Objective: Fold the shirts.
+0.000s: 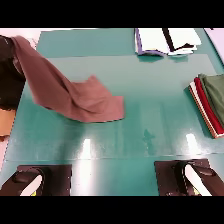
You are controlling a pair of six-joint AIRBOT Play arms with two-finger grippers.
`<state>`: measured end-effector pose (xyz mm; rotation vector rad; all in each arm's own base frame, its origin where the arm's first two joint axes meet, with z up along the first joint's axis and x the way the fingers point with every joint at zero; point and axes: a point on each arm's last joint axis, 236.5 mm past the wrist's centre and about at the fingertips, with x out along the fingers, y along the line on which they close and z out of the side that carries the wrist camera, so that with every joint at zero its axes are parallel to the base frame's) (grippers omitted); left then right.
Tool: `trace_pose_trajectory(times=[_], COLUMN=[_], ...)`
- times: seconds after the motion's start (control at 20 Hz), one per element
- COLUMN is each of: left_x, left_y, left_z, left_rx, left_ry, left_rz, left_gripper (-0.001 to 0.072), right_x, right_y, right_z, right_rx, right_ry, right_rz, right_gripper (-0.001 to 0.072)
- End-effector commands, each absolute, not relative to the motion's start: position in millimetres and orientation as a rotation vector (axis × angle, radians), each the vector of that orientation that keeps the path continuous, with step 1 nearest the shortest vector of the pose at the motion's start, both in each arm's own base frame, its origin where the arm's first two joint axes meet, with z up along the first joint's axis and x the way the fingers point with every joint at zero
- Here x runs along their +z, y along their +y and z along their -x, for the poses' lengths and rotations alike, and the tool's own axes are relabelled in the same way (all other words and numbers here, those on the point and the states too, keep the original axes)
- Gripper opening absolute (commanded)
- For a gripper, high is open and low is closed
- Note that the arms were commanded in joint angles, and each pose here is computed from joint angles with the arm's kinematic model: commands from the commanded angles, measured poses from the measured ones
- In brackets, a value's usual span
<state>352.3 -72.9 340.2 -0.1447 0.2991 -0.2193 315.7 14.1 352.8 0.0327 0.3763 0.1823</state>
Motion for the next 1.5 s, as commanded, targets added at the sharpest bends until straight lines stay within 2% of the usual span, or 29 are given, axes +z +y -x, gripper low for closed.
trace_pose_trajectory(times=[0.0,0.15,0.35,0.45,0.5,0.65,0.7,0.75,0.9,1.45], left_x=[346.0,306.3,278.7,271.6,268.3,263.3,262.0,261.4,260.0,254.5], left_y=[-83.7,-82.2,-83.5,-83.7,-83.7,-83.8,-83.8,-83.8,-83.9,-84.2], left_z=[-342.8,-339.5,-337.6,-337.8,-338.0,-336.6,-335.9,-335.4,-334.2,-329.9], left_rx=[-0.266,-0.257,-0.271,-0.27,-0.27,-0.27,-0.27,-0.271,-0.272,-0.275], left_ry=[0.316,0.474,0.58,0.597,0.604,0.621,0.627,0.63,0.638,0.667], left_rz=[0.173,0.118,0.066,0.067,0.067,0.066,0.065,0.065,0.064,0.062], left_gripper=[0.0027,0.0028,0.0029,0.0029,0.0029,0.0029,0.0029,0.0029,0.0029,0.0029], right_x=[342.1,294.7,196.3,133.4,101.3,24.6,4.9,-10.2,-37.5,-70.8], right_y=[37.3,66.8,129.0,169.5,189.5,242.8,260.7,274.7,307.8,373.5], right_z=[-316.3,-332.8,-358.0,-362.8,-365.4,-370.0,-371.8,-375.3,-388.1,-439.5], right_rx=[0.282,0.4,0.549,0.607,0.62,0.664,0.673,0.674,0.703,0.791], right_ry=[0.428,0.582,0.81,0.95,1.013,1.145,1.169,1.186,1.25,1.303], right_rz=[-0.097,-0.158,-0.203,-0.223,-0.233,-0.214,-0.239,-0.275,-0.333,-0.322], right_gripper=[0.0014,0.0015,0.0028,0.034,0.0391,0.0391,0.0419,0.0504,0.0512,0.0507])
